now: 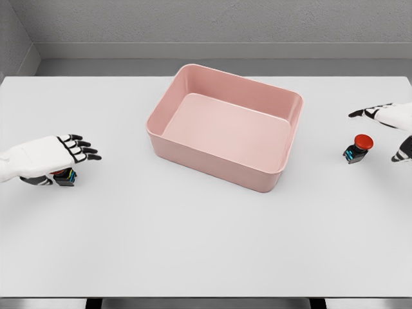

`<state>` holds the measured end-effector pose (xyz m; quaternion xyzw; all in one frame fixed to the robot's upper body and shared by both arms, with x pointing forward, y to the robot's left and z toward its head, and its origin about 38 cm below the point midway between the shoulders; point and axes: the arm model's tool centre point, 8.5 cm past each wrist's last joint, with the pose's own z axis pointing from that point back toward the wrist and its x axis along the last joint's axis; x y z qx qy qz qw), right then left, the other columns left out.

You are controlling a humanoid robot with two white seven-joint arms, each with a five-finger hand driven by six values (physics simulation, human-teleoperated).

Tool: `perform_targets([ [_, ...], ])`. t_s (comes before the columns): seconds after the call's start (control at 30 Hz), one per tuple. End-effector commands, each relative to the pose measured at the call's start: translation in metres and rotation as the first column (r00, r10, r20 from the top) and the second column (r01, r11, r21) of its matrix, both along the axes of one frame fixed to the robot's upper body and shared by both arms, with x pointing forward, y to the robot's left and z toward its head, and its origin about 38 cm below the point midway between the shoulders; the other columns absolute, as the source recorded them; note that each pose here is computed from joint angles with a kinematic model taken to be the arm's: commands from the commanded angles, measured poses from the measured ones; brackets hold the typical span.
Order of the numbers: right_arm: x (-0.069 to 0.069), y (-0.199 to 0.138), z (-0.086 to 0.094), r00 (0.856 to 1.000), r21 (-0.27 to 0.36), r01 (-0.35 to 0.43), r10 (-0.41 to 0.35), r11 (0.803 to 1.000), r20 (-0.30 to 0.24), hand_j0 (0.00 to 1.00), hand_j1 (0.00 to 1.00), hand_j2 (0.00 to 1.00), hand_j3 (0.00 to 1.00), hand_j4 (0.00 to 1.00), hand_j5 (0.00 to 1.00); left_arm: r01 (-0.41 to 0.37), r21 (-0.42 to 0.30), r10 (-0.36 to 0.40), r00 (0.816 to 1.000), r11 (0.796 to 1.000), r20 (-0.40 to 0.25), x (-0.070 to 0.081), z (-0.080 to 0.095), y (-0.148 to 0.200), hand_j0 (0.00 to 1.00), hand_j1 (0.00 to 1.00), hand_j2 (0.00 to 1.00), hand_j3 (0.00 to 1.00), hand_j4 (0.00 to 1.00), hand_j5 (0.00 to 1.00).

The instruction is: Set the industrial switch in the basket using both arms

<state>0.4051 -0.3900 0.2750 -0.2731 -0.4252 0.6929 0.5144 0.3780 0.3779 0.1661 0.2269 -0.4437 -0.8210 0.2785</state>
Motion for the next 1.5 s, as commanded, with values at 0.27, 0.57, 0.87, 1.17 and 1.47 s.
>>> perform_targets([
  [0.27,-0.001,0.017,-0.054,0.989,0.002,0.001,-0.001,1.0,-0.146,1.0,1.0,1.0,1.0,1.0,1.0,-0.013,0.034,0.014,1.0,0.999,-0.008,0.002,0.001,0.005,0.7,0.7,0.7,0.7,0.7,0.7],
  [0.57,0.006,-0.003,-0.077,0.977,-0.004,0.073,-0.072,0.997,-0.198,1.0,1.0,1.0,1.0,1.0,1.0,-0.035,0.067,0.037,0.999,0.997,-0.039,0.003,-0.003,0.012,0.43,0.43,0.43,0.43,0.43,0.43],
  [0.87,0.02,0.005,-0.075,0.978,-0.006,0.081,-0.081,0.997,-0.193,1.0,1.0,1.0,1.0,1.0,1.0,-0.035,0.049,0.036,0.999,0.998,-0.025,0.004,0.003,0.01,0.28,0.28,0.28,0.28,0.28,0.28],
  [1.17,0.02,0.002,-0.079,0.975,-0.009,0.089,-0.089,0.996,-0.202,1.0,1.0,1.0,1.0,1.0,1.0,-0.035,0.008,0.035,0.998,0.999,0.059,0.018,0.036,0.006,0.14,0.14,0.14,0.14,0.14,0.14],
  [1.47,0.021,0.0,-0.08,0.973,-0.018,0.105,-0.107,0.994,-0.206,0.73,0.73,0.73,0.73,0.73,0.73,0.021,-0.098,-0.005,0.988,0.995,0.153,0.041,0.063,-0.028,0.13,0.13,0.13,0.13,0.13,0.13],
])
